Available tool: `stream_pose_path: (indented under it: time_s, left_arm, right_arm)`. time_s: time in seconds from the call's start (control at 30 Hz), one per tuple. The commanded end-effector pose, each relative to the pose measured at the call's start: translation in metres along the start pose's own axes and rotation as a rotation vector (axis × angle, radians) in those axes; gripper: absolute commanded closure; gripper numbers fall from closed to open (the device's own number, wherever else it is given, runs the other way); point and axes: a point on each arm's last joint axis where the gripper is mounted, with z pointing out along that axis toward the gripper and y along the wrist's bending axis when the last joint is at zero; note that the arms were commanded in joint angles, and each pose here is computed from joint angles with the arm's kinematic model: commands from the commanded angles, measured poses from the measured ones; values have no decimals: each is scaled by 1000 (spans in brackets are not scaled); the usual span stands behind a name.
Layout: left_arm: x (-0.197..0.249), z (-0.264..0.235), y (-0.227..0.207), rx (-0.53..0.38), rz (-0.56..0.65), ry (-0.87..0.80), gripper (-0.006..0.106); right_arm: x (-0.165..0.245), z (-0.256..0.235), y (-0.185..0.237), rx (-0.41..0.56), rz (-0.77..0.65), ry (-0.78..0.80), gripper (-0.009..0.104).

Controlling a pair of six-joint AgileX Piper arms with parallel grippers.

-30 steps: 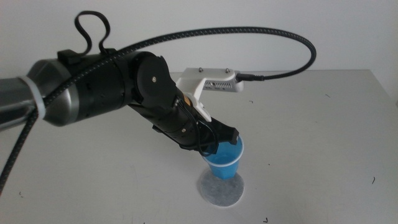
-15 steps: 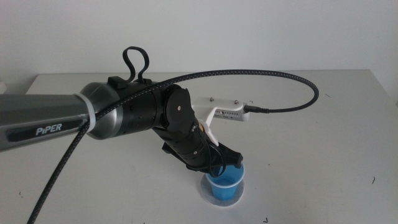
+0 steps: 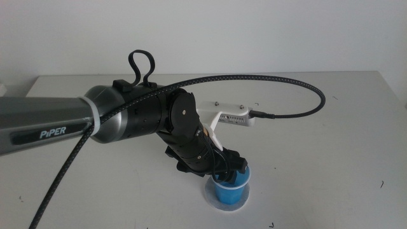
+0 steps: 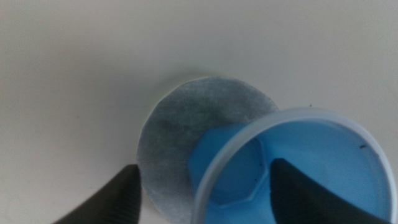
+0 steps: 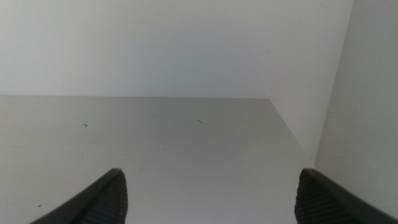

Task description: Place an empty cup on a cup mat.

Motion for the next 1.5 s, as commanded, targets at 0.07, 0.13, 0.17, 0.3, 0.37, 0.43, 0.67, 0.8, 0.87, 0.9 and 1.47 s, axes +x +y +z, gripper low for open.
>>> stream_pose_path:
  time_s: [0.07, 0.13, 0.17, 0.3, 0.37, 0.43, 0.67, 0.8, 0.87, 0.9, 1.47]
  left_arm:
    - [-13, -39, -13, 42, 50, -131, -2]
    - [-14, -55, -16, 53, 66, -171, -5]
    - [-15, -63, -16, 57, 69, -192, -5]
    - [-16, -115, -17, 88, 56, -321, -5]
    - [-13, -141, -21, 103, 69, -386, -5]
    - [-9, -162, -24, 118, 79, -442, -5]
    - [6, -236, -15, 35, 172, -680, -5]
    - [22, -272, -11, -61, 258, -784, -5]
    - [32, -290, -1, -123, 265, -838, -5]
    - [39, -298, 3, -136, 253, -863, -5]
    - [202, -261, 93, -601, -17, -1065, -5]
  right_arm:
    - [-12, -3, 0, -2, -17, -109, 1]
    - [-12, -3, 0, -2, -17, -109, 1]
    - [-12, -3, 0, -2, -17, -109, 1]
    - [-12, -3, 0, -2, -17, -109, 1]
    - [-12, -3, 0, -2, -17, -109, 1]
    - [-12, -3, 0, -2, -17, -109, 1]
    - [-12, -3, 0, -2, -17, -109, 1]
    - [-12, -3, 0, -2, -17, -109, 1]
    - [-12, -3, 0, -2, -17, -109, 1]
    - [-12, -3, 0, -2, -17, -109, 1]
    - [-12, -3, 0, -2, -17, -109, 1]
